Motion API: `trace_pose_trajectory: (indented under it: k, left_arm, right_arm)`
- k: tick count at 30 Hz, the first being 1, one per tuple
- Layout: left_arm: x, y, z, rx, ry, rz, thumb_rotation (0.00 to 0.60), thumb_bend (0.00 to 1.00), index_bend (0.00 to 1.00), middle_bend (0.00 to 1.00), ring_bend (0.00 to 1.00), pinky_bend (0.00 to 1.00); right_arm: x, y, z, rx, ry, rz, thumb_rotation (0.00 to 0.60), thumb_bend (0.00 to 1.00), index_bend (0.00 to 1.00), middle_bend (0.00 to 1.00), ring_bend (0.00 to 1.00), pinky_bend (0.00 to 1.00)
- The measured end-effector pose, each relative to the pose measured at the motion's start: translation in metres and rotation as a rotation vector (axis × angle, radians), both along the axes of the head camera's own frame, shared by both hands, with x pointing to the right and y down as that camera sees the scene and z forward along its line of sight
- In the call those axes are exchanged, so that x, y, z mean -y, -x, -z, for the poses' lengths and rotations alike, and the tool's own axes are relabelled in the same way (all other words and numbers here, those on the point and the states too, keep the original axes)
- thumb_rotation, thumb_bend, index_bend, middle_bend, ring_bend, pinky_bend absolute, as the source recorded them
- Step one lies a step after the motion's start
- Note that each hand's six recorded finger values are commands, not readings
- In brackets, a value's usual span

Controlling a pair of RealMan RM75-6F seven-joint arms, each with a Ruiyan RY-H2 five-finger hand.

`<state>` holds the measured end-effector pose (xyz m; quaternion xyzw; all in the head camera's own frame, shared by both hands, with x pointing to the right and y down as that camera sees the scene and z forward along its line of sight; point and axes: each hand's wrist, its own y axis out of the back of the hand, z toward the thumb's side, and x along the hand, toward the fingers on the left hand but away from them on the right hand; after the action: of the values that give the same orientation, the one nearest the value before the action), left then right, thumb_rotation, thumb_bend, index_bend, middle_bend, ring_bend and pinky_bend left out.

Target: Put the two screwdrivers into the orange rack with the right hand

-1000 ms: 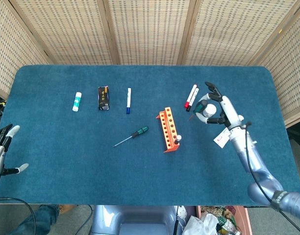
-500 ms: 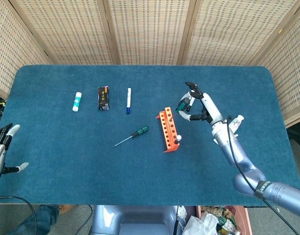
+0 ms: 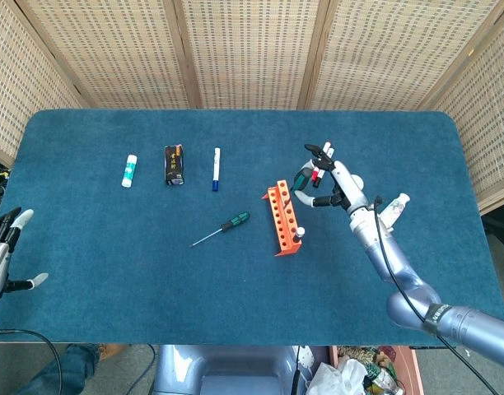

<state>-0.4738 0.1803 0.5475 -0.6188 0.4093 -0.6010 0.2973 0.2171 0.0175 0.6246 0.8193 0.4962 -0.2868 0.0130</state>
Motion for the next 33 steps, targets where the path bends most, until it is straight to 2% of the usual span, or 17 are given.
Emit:
trace_pose_trajectory:
  k: [18,33]
  left_arm:
    - [0.0,-0.001,-0.001,0.001,0.002,-0.002,0.6,0.0,0.0,0.0,0.0,0.0]
    - [0.0,-0.001,-0.001,0.001,0.004,-0.003,0.6,0.0,0.0,0.0,0.0,0.0]
  right_arm:
    - [-0.006,-0.006,-0.012,-0.016,0.019,-0.002,0.6,0.43,0.67,0.06,0.0,0.08]
    - [-0.001,-0.011,-0.002,-0.008,0.005,-0.01,0.6,0.43,0.67,0.07,0.0,0.08]
